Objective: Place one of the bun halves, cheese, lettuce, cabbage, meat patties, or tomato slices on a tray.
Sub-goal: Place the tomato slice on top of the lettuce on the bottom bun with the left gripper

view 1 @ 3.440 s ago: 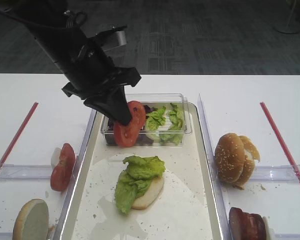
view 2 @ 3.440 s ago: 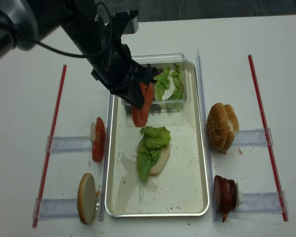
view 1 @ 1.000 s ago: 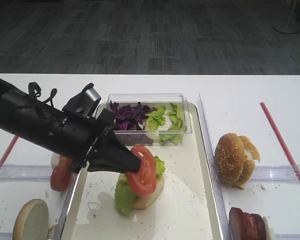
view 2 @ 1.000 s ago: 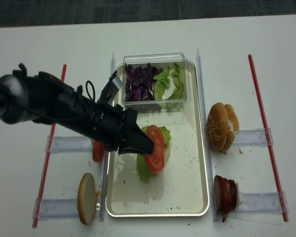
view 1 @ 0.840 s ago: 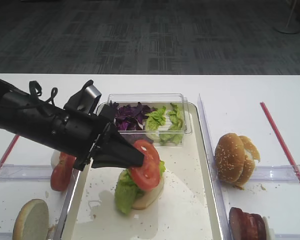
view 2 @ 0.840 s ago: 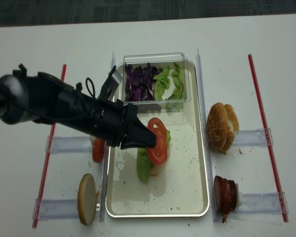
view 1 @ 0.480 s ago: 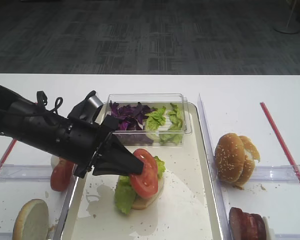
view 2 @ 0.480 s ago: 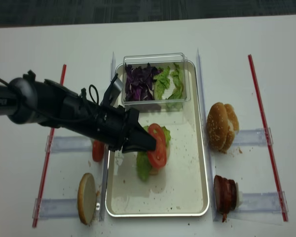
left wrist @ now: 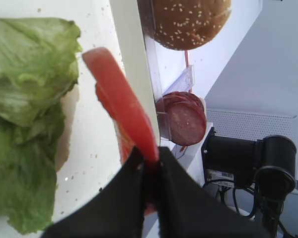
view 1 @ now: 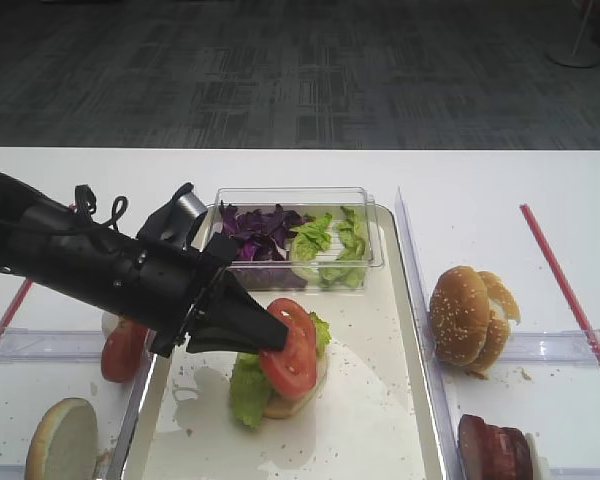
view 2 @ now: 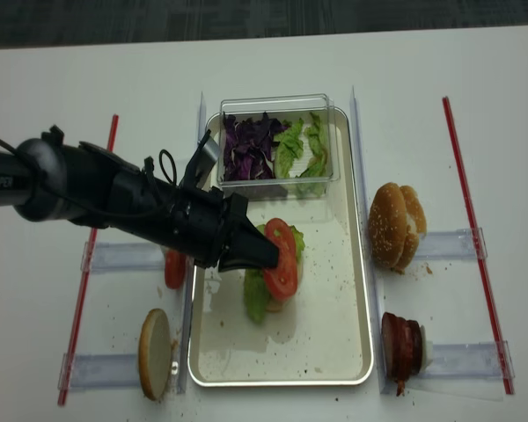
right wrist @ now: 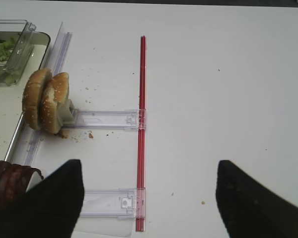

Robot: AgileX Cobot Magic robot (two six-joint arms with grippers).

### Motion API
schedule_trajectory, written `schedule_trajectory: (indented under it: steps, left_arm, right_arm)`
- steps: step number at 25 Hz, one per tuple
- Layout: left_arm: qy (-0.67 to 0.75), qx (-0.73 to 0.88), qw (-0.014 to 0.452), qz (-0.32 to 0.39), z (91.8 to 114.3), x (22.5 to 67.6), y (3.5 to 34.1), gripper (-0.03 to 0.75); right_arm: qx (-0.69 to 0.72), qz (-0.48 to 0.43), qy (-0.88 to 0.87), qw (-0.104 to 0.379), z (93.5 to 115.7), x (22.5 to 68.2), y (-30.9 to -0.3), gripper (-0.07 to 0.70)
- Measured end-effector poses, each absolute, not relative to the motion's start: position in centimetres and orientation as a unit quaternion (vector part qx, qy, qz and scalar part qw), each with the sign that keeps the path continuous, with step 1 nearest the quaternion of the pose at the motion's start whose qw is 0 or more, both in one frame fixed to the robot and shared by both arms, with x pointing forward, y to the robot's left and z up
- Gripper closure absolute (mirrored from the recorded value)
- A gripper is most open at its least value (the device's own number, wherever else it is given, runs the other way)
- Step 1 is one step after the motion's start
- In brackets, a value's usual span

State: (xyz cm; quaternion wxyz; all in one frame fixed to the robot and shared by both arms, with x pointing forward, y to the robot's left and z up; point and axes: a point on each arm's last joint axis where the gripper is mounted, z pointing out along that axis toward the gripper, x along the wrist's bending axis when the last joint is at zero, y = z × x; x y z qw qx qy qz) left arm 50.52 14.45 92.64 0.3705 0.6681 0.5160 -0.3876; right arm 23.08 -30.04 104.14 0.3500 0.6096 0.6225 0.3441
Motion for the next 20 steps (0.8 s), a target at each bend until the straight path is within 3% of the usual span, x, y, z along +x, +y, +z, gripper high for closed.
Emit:
schedule_trajectory:
  steps: [6,20]
  left_arm:
    - [0.528,0.660,0.354,-0.401,90.9,50.7,14.4,0.706]
    - [0.517,0.668,0.367,-0.389,90.8,50.8,14.4,0.706]
  right_arm:
    - [0.610,0.344,0.622,0.350,104.1,23.1,-30.0,0.061]
    - [0.610,0.344,0.622,0.350,104.1,23.1,-30.0,0.061]
